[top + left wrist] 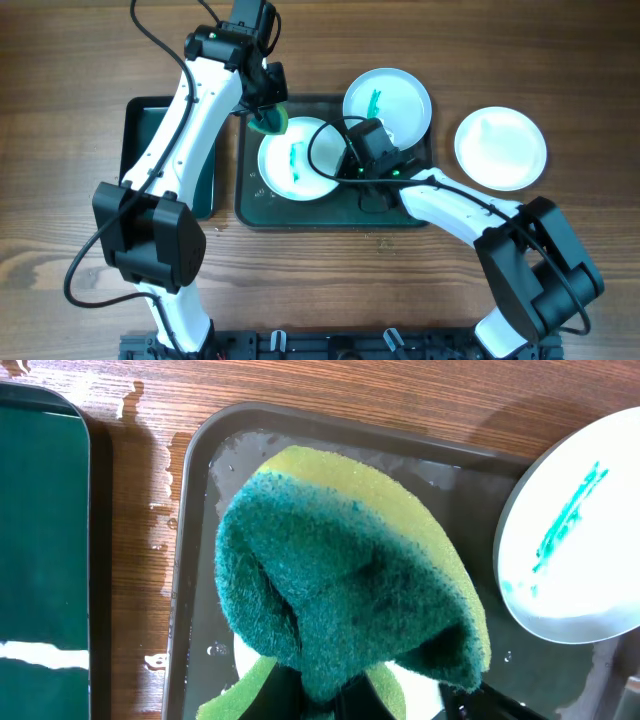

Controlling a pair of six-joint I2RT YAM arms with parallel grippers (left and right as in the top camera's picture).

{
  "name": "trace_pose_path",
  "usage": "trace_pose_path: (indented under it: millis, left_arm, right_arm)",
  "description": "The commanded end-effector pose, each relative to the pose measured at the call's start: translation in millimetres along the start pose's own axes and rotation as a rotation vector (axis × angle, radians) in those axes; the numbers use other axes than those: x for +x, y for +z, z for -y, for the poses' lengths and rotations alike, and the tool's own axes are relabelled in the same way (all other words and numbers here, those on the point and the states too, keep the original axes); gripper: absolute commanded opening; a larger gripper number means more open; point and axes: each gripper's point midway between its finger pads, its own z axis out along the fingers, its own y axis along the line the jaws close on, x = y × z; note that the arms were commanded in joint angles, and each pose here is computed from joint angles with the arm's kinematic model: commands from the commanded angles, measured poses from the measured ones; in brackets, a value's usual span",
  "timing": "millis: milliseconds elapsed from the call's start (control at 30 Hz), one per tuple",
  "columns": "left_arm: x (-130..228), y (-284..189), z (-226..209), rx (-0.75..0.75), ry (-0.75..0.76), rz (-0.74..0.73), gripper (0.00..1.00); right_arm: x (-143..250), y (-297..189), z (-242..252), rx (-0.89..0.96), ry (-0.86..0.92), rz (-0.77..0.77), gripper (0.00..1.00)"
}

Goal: Clean dirty plates on tray and stack at the side

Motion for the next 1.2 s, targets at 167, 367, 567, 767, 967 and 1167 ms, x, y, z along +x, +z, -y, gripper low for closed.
trace_pose_path:
  millis: [167,367,567,767,967,1167]
  left_arm:
    - [1.6,4.9,-1.5,-0.013,-0.015,-0.007,0.04]
    - [1.6,4.9,-1.6,-0.013,-0.015,-0.007,0.04]
    - [1.9,4.9,-1.4,-0.013,-0.015,-0.008,0.04]
    - [11.1,9.9,-0.9,-0.005,-0.022,-0.043,0.04]
    - [54.2,57.7,2.2,0.032,-0.05,-0.155,0.04]
    - [86.3,103.1,9.5,0.094,-0.026,-0.18,0.04]
  right_arm:
    - [-50.8,-26.3,-18.0,0.007,-0.263,-0.07,0.33]
    - [-32.6,22.1,-2.1,0.043,-0.388,-0.257,0.3]
    - [-29.9,30.2,0.9,0.047,-0.352,-0.266,0.25]
    - [-19.9,36.1,3.9,0.06,-0.186,-0.294,0.04]
    - [-13.6,37.5,9.2,0.076,-0.138,-0.306,0.05]
    - [-13.7,37.6,9.2,0.075,-0.145,-0.306,0.04]
